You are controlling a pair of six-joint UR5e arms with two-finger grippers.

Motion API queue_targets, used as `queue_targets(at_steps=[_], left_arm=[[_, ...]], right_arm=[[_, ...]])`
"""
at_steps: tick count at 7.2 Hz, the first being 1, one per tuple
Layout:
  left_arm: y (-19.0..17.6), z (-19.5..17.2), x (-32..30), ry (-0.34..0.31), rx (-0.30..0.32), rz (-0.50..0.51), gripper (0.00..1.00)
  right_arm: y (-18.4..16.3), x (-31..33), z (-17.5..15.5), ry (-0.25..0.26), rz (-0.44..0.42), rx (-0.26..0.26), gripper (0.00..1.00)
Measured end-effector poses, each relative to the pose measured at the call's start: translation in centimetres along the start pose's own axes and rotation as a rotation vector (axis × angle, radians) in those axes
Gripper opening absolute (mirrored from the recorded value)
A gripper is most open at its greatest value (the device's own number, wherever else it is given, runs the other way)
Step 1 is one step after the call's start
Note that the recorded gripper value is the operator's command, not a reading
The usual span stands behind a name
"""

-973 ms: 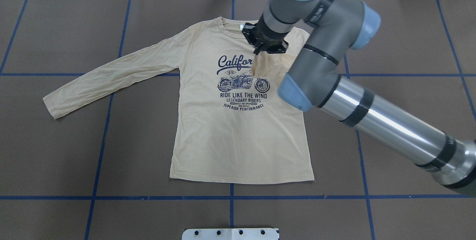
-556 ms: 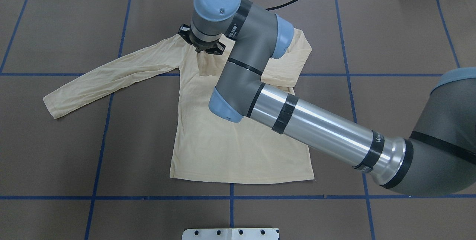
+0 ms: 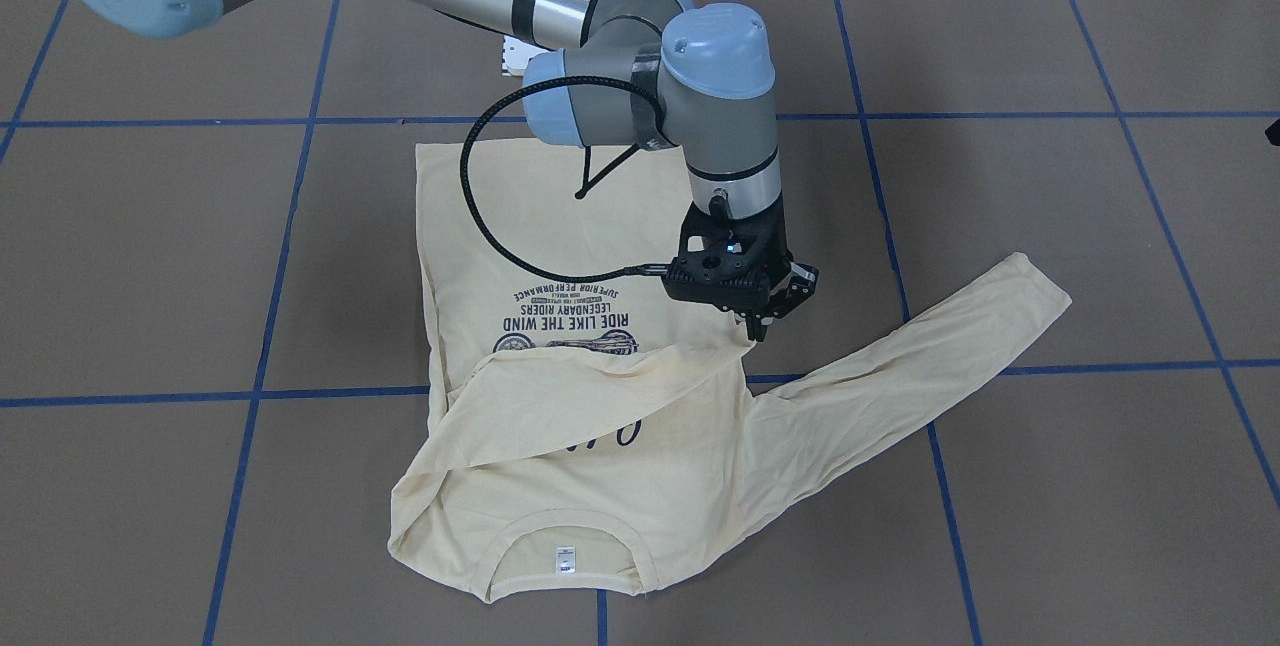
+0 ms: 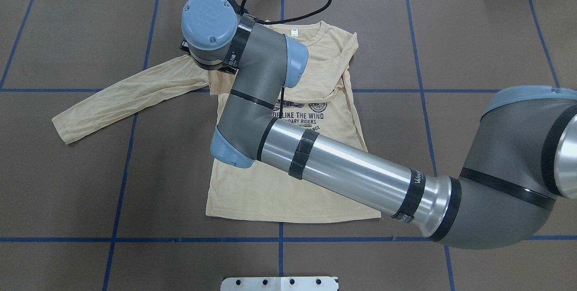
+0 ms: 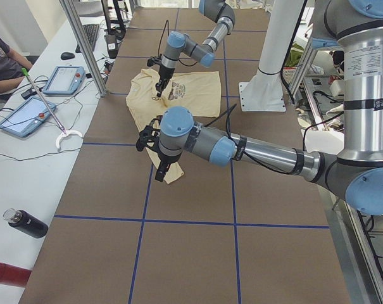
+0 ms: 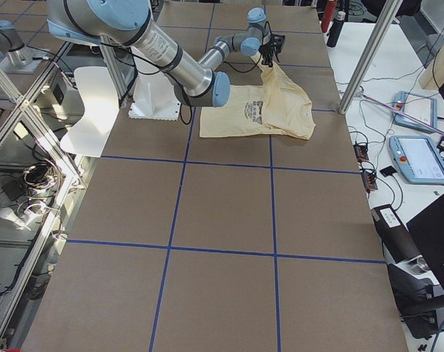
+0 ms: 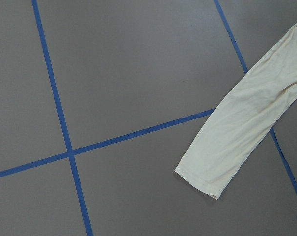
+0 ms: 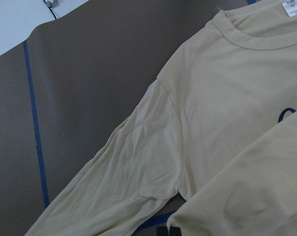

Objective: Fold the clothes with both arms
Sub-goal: 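Lay the sleeve over the shirt near the collar and release with right gripper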

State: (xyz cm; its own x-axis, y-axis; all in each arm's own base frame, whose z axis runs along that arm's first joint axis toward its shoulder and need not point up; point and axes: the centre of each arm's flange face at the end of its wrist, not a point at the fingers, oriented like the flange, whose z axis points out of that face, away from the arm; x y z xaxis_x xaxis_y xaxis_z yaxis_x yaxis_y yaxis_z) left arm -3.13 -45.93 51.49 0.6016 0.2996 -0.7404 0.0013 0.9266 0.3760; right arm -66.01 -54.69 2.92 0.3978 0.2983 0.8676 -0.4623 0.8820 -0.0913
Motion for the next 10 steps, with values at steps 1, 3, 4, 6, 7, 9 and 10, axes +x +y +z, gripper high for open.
queue_targets(at_steps=[1,3,4,6,7,9,10], left_arm=[[-0.6,1.4,-0.2,0.007,0.004,-0.011,1.0],[-2.0,6.9,-0.1,0.039,-0.008,-0.064,0.99],[-2.8,9.8,0.9,0.026,-0.014,-0.094,0.96],[-2.8,15.3,1.3,-0.027,-0.016,-0.139,0.77],[-2.3,17.9,1.3,-0.015,-0.019,-0.166,0.74],[-0.7,22.1,2.8,0.023,-0.051,-0.211,0.65],[0.0,23.6,3.6,0.031,-0.075,-0.216,0.63]], right_arm=[[0.0,-0.4,0.6,-0.006,-0.001,0.004,0.99],[-0.3,-1.3,0.3,-0.019,0.005,0.01,0.99],[-0.8,-1.6,-0.4,-0.03,0.023,0.011,0.99],[-3.2,1.4,-2.4,-0.02,0.075,-0.027,0.99],[-4.9,5.2,-3.4,0.003,0.093,-0.055,0.99],[-8.7,15.7,-5.1,0.034,0.106,-0.092,0.99],[-10.0,19.6,-5.9,0.044,0.09,-0.099,0.99]])
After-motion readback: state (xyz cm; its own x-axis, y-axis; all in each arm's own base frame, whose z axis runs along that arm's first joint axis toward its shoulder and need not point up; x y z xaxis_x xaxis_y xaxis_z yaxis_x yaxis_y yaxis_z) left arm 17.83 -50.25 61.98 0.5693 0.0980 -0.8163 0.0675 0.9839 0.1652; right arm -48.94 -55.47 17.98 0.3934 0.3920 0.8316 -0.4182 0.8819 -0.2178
